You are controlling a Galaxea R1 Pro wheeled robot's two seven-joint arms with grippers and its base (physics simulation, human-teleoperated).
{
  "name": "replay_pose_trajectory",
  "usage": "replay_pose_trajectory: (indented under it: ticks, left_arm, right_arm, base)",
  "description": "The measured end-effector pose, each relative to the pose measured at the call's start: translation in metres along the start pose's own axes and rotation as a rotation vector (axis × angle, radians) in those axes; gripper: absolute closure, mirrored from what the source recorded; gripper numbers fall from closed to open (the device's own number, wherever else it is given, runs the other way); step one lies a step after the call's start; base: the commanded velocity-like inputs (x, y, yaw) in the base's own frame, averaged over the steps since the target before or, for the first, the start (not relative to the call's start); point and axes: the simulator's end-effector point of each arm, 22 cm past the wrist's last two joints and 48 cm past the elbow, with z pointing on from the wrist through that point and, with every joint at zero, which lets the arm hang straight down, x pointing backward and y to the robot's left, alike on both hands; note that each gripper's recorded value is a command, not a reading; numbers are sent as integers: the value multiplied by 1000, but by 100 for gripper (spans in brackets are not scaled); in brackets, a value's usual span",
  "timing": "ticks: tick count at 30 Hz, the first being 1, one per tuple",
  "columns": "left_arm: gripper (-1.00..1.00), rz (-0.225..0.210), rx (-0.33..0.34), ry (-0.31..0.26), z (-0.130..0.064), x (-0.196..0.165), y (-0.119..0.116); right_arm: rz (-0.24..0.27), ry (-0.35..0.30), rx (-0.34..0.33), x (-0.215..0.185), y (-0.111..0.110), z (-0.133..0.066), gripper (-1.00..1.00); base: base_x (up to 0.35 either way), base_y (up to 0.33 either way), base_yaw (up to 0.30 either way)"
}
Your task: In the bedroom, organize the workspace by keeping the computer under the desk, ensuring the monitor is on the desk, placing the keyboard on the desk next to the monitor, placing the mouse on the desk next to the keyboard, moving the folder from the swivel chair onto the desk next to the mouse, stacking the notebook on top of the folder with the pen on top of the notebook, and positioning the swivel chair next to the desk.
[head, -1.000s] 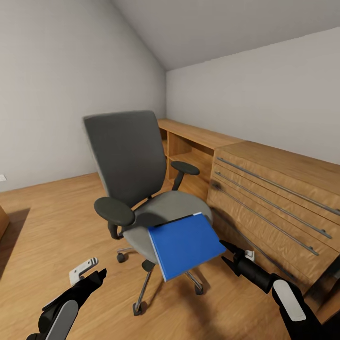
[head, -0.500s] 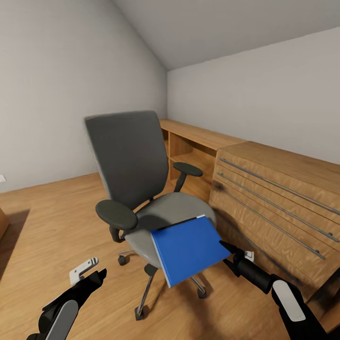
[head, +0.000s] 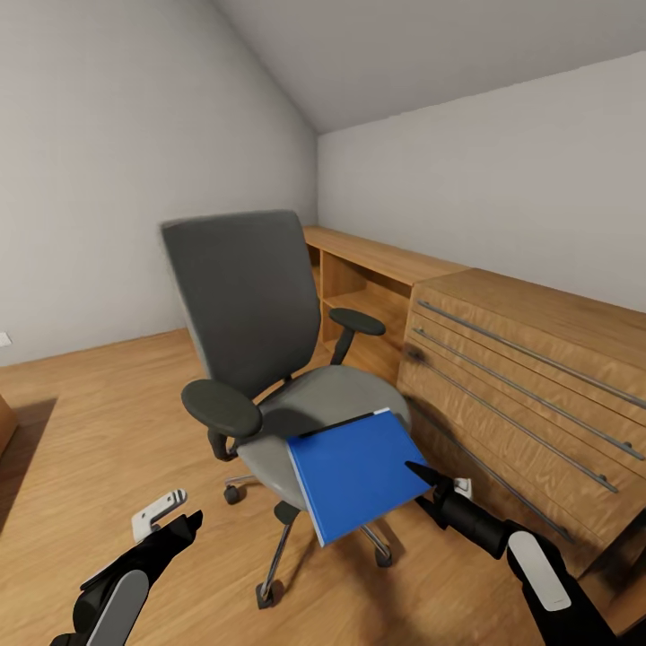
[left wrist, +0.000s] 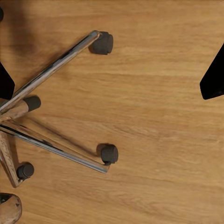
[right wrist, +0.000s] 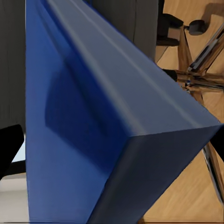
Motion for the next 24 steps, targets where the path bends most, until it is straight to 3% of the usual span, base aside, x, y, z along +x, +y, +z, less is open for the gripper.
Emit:
replay_pose_trajectory:
  ticks: [15, 16, 24]
  left_arm:
    - [-100, 0, 0, 0, 0, 0, 0]
    - [-100, 0, 0, 0, 0, 0, 0]
    - [-100, 0, 1, 0, 0, 0, 0]
  right_arm:
    - [-5, 10, -2, 3, 1, 2, -100]
    - [-6, 11, -1, 3, 1, 2, 100]
    - [0, 10, -8, 3, 3, 2, 100]
  base:
    - [0, 0, 0]
    - [0, 0, 0]
    - [0, 0, 0]
